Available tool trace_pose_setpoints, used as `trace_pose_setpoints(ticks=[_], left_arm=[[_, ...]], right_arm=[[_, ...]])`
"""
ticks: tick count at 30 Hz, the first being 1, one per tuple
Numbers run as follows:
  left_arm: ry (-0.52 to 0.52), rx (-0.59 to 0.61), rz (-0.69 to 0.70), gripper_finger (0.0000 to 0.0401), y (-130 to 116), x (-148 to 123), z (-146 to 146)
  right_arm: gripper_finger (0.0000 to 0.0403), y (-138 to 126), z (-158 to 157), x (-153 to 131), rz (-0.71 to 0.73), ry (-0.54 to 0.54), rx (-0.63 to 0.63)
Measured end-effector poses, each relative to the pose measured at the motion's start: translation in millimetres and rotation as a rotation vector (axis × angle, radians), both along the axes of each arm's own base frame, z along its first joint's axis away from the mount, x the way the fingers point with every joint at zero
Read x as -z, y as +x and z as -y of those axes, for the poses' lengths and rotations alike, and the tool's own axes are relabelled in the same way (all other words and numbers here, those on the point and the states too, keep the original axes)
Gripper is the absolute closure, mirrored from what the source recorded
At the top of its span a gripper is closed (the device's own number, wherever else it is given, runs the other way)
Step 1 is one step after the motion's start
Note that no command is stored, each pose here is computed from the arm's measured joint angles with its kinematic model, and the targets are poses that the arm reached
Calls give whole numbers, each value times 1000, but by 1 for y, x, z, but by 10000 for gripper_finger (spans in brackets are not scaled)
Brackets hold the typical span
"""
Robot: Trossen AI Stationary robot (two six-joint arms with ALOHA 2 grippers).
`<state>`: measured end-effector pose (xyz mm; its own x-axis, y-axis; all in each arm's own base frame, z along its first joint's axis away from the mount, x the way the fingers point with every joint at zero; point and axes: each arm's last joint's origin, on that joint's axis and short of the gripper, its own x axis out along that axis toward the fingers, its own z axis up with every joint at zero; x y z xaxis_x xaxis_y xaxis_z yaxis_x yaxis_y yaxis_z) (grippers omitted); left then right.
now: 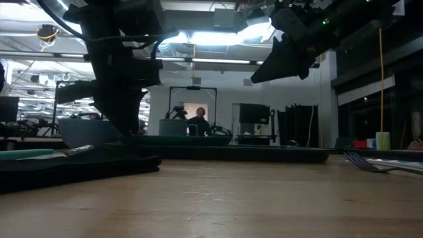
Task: Set up tray
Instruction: Put the blue bowl on the green plate
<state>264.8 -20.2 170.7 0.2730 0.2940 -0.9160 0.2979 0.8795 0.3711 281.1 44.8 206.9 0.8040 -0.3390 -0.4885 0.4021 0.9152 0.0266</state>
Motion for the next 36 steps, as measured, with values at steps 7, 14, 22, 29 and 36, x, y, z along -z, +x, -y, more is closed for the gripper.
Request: trace_pose_setpoints(ticks=[7, 14, 22, 29, 36], left_arm=[[-18, 10, 52, 325, -4, -14, 8], [-42, 5, 167, 322, -13, -44, 10], [13, -221, 263, 322, -35, -67, 0], [-28, -381, 285, 312, -47, -73, -7], [-81, -604, 198, 295, -59, -69, -23]], right_arm=[[374, 0, 0, 0, -1, -1, 0], [373, 0, 0, 0, -4, -10, -5], [373, 0, 0, 0, -11, -25, -14], [373, 0, 0, 0, -11, -24, -13], [373, 0, 0, 0, -10, -22, -12]])
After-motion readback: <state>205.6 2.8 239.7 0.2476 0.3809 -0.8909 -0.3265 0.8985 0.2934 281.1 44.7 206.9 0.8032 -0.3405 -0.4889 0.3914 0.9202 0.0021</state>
